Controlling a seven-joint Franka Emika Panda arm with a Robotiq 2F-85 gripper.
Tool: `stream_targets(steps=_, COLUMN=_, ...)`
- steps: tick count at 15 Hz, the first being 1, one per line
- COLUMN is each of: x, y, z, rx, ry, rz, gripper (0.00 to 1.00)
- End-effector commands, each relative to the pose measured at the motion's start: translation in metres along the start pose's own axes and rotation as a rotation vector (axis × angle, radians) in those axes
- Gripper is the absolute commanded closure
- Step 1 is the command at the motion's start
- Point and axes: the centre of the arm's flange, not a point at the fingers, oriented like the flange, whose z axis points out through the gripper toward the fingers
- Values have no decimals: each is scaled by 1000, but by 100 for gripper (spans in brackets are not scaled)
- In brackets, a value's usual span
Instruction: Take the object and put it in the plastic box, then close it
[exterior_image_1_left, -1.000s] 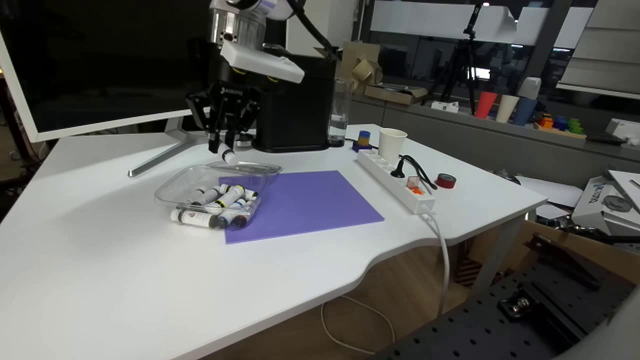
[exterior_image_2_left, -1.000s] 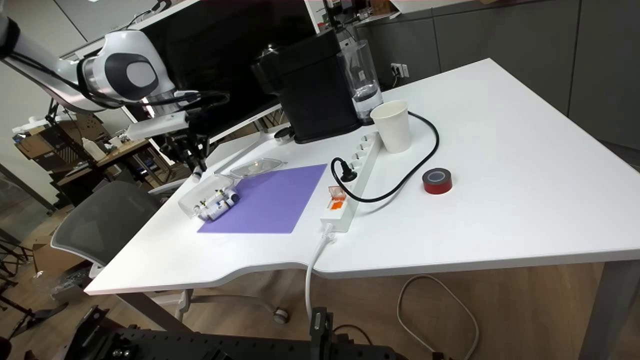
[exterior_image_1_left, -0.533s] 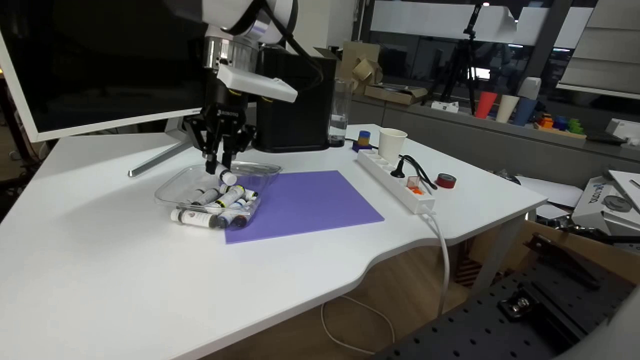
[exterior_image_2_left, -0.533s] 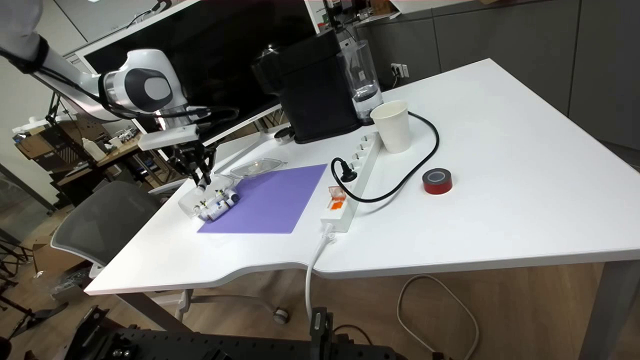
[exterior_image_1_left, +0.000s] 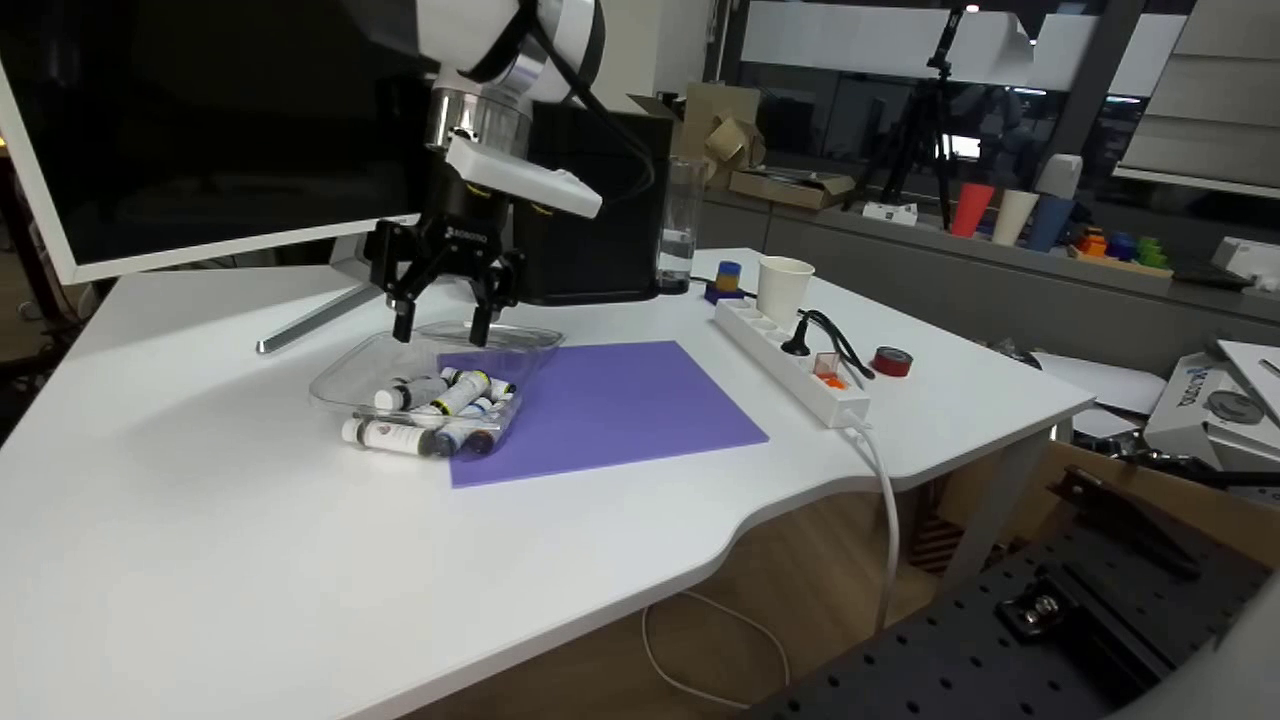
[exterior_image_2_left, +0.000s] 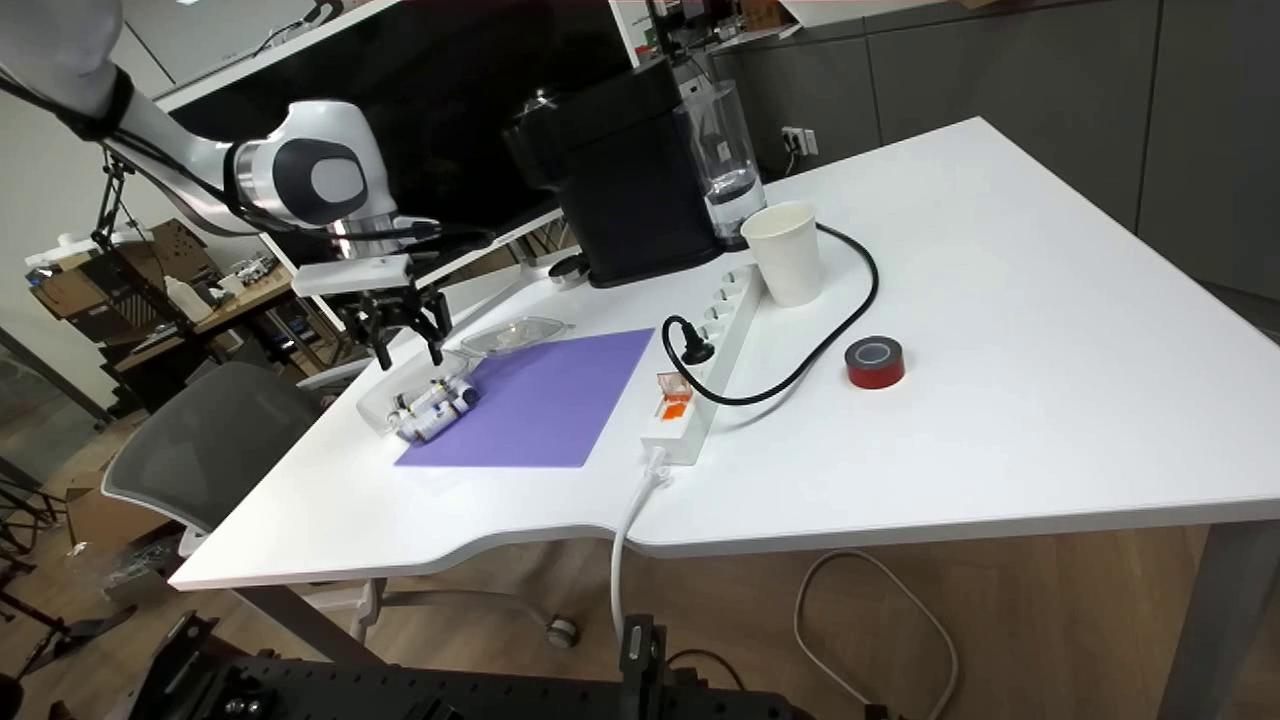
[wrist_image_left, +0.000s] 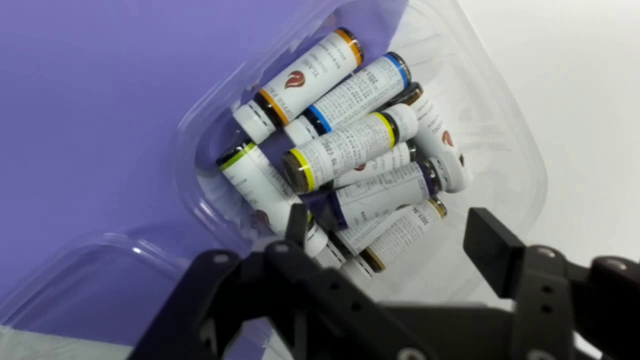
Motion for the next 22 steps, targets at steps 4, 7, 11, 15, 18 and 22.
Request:
stream_targets(steps=4, x=-47, y=11, z=-68, rx=159, ry=19, rz=247, gripper=0)
stream_targets(steps=7, x=-70, y=37, z=-87, rx=191, ry=60, rz=391, gripper=0)
stream_targets(steps=11, x=-91, y=91, z=-85, rx=234, ry=73, rz=550, gripper=0)
stream_targets(steps=15, x=-97, y=129, z=-66, rx=290, ry=90, rz=621, gripper=0)
stream_targets(steps=18, x=-96, y=143, z=-50, rx=329, ry=117, rz=643, gripper=0)
stream_targets(steps=22, x=-86, y=154, z=-32, rx=349, ry=150, rz=663, gripper=0)
